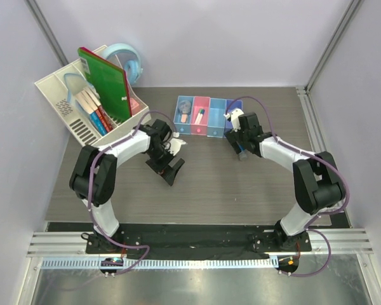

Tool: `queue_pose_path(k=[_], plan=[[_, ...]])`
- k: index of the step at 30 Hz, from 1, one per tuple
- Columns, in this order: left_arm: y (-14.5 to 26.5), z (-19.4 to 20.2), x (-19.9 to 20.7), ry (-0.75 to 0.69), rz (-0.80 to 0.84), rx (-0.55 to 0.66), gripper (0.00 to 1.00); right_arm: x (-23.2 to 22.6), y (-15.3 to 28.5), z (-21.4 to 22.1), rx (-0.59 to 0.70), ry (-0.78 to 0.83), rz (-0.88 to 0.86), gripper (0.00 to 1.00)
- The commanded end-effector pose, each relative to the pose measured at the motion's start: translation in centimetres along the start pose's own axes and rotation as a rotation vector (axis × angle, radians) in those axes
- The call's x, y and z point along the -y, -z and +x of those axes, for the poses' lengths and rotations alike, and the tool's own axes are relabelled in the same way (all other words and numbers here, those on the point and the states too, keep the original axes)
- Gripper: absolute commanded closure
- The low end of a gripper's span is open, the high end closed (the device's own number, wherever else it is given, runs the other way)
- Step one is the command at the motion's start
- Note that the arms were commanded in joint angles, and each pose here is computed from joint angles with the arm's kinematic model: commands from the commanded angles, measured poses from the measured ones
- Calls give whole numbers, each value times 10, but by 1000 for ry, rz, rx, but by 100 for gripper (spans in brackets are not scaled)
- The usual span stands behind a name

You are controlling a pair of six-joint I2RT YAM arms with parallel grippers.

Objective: Sort the stationery into containers
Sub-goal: Pick up the stationery from the center of the board.

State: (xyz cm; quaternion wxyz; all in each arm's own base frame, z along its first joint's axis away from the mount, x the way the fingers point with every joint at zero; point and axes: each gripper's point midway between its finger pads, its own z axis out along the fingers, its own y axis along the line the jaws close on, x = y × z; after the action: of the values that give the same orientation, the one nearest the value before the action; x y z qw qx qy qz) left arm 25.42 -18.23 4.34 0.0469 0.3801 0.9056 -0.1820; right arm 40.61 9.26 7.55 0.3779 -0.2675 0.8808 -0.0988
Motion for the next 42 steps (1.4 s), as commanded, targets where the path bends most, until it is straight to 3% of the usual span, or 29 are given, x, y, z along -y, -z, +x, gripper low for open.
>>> queue_pose_path(k=[1,12,20,31,34,35,37,42], plan=[[-12,-4,5,-72,-36,-6,0,21,29,-40,128,-33,44,14],[-47,-22,-4,-300,-190,-27,4,33,62,-57,197,-48,56,14],[-57,-19,0,-381,-165,-37,11,35,71,-57,210,-50,61,14],[-64,6,-2,-438,-138,-104,50,40,81,-61,234,-61,73,14],[-65,7,3,-439,-107,-113,74,41,82,-61,232,-58,82,14],[-64,9,5,-434,-95,-120,88,42,82,-60,229,-56,89,14],[-61,0,11,-436,-70,-101,100,45,84,-60,231,-56,101,14],[-34,-38,26,-446,-52,-7,100,59,93,-61,240,-76,157,14]])
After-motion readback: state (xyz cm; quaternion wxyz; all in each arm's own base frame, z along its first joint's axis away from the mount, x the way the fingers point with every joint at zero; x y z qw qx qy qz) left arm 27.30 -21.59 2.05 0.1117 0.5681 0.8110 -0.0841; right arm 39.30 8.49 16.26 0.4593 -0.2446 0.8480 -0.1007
